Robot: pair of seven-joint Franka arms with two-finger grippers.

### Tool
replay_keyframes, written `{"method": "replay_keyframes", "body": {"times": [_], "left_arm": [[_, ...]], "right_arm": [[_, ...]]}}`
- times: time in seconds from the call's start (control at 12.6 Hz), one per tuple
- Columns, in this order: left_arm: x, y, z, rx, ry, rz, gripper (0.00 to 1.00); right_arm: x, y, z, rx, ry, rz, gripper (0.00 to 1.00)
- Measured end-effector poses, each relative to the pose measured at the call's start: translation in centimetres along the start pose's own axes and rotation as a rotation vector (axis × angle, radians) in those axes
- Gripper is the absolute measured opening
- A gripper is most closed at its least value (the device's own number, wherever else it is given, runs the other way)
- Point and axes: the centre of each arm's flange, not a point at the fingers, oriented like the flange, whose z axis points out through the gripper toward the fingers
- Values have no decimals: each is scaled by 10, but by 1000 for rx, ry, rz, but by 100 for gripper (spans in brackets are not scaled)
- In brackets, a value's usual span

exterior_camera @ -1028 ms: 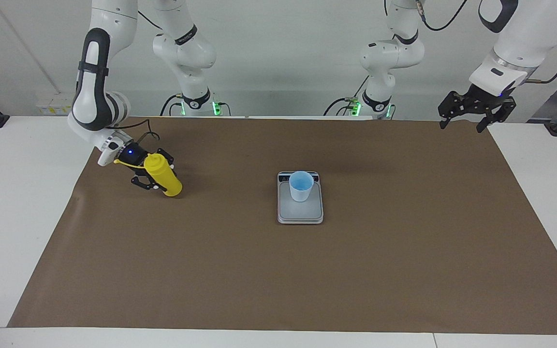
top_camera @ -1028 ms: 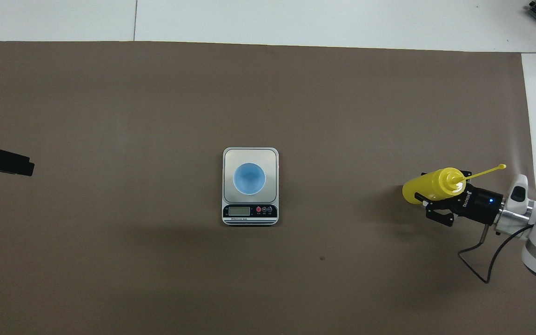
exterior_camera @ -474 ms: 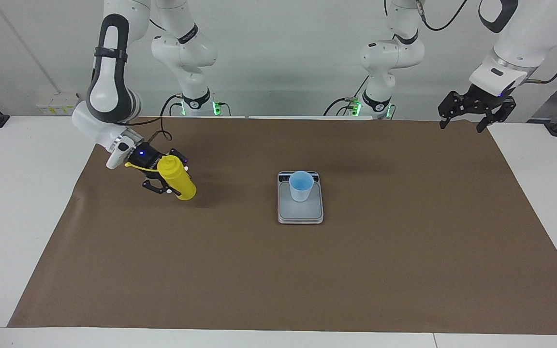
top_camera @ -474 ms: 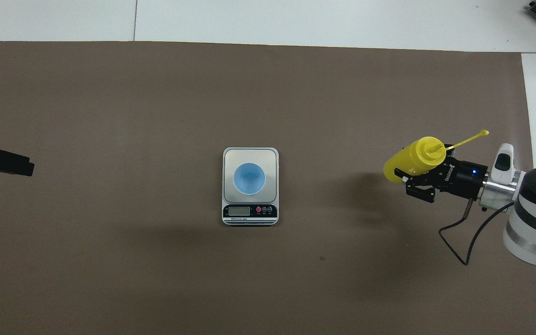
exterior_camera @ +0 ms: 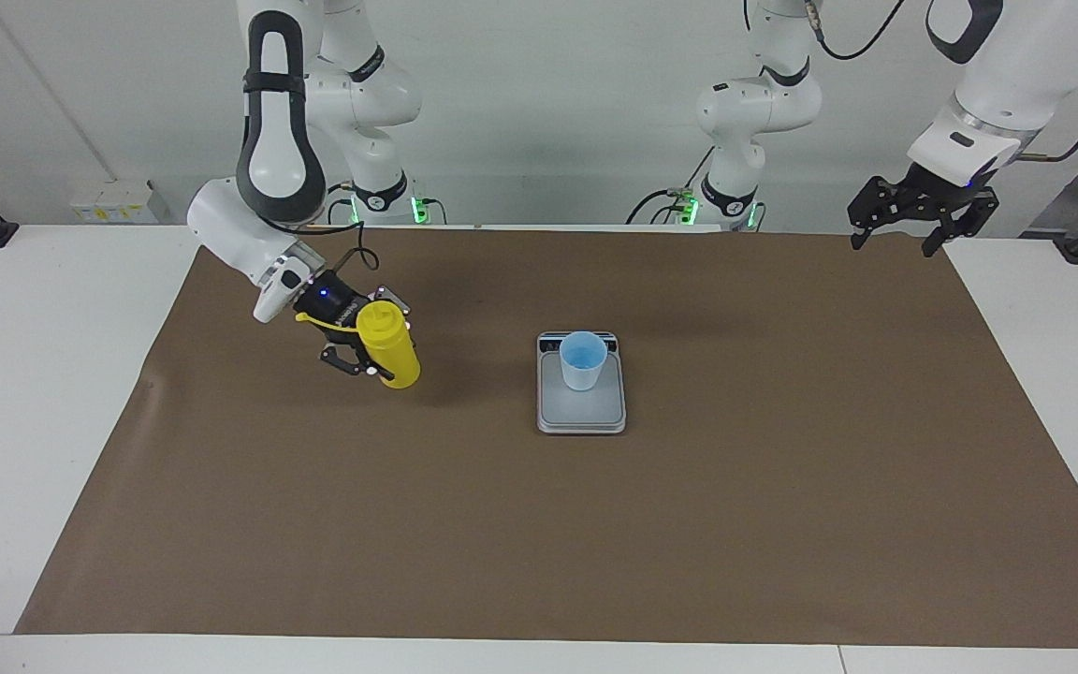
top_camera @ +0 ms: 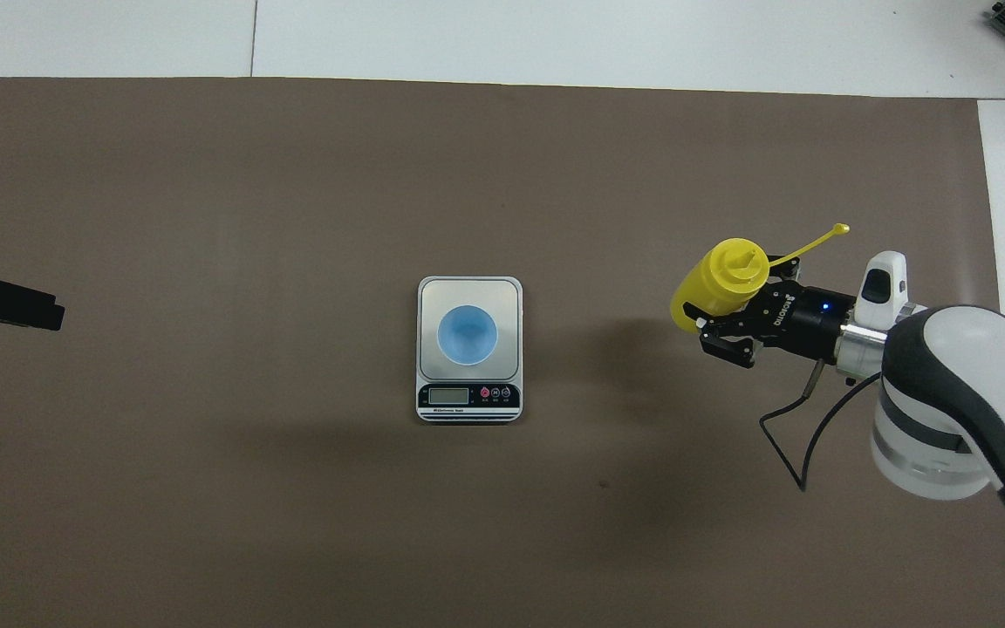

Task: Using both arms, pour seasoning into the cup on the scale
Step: 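Lift the yellow bottle with the right gripper toward the scale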

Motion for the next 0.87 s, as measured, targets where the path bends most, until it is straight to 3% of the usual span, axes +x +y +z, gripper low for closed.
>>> {"method": "replay_keyframes", "body": {"times": [0.63,0.87], "left_arm": [[0,0,0,0,0,0,100],[0,0,0,0,0,0,100]], "right_arm": [[50,-77,67,-126,-98,-25,58],[70,-88,82,-131,-179,-64,58]]}}
